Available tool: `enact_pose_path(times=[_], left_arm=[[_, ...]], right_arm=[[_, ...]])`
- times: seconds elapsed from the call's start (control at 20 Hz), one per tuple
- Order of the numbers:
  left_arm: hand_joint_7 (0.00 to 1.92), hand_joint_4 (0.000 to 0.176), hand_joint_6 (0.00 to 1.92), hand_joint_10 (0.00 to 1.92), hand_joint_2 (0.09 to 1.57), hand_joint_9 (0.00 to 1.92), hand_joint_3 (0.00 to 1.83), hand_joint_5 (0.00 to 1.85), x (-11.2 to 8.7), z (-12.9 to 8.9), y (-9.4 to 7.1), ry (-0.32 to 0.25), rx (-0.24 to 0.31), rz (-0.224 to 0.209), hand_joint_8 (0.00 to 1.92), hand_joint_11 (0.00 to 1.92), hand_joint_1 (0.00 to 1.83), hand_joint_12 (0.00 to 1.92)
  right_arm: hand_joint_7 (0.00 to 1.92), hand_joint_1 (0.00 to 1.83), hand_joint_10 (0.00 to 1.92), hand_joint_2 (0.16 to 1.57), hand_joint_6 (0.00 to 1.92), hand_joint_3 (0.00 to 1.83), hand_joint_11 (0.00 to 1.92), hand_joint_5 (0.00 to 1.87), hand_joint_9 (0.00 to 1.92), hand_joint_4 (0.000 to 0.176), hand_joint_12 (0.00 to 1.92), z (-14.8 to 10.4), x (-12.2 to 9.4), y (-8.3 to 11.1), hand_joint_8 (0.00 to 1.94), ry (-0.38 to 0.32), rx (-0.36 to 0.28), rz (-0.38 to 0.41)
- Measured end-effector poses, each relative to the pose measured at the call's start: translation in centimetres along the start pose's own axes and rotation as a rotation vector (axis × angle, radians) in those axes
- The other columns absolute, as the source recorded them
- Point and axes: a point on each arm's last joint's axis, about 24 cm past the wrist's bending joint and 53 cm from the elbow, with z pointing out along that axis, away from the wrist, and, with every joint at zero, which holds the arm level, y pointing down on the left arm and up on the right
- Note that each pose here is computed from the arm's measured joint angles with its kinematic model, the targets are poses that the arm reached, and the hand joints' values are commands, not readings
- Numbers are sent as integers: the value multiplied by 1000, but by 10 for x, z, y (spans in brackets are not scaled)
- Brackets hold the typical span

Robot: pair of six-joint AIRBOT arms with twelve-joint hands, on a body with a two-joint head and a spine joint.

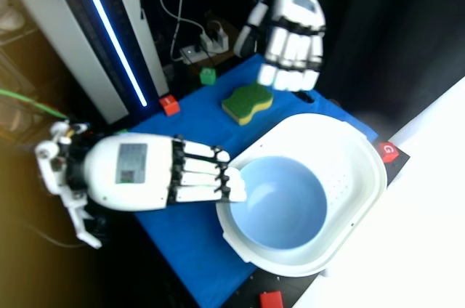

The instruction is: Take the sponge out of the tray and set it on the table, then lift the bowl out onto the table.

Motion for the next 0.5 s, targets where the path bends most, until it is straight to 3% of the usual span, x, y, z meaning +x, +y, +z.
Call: enact_pose_path(times=[0.15,0.2,0.25,0.3,0.35,0.4,0.45,0.5], left_arm=[[444,26,5,5,964,326,0,538,-12,5,12,-71,-41,1,3,0,746,308],[451,32,2,2,972,326,1,538,-18,4,17,-95,-54,-20,2,0,721,341],[465,50,1,2,976,341,0,538,-20,3,19,-106,-57,-26,1,0,708,449],[471,70,0,1,980,346,1,525,-19,2,22,-107,-64,-33,1,0,690,498],[469,79,2,1,979,349,0,513,-16,1,22,-100,-63,-30,0,0,686,543],[469,79,2,1,979,349,0,513,-12,2,23,-91,-66,-31,0,0,686,543],[476,82,3,2,971,354,0,523,-9,2,23,-86,-67,-37,1,0,683,595],[474,82,4,1,966,354,0,528,-7,4,22,-83,-65,-40,0,0,698,603]], right_arm=[[383,600,0,1045,0,0,0,487,279,111,633,3,-3,0,0,-14,-3,16],[344,602,5,1024,6,0,0,432,239,127,473,3,-8,-3,4,-32,2,28],[286,586,3,998,0,0,0,340,196,144,343,3,-12,-5,2,-44,5,35],[217,571,0,976,0,0,0,225,167,142,324,3,-18,-8,0,-59,10,40],[174,562,1,952,0,0,0,156,149,143,364,6,-23,-6,0,-71,6,37],[174,562,1,952,0,0,0,156,149,143,364,8,-28,-3,0,-82,-2,37],[84,587,0,892,0,0,0,54,105,173,323,12,-36,5,0,-100,-26,37],[60,602,2,868,2,0,0,29,82,175,226,14,-41,11,2,-113,-43,40]])
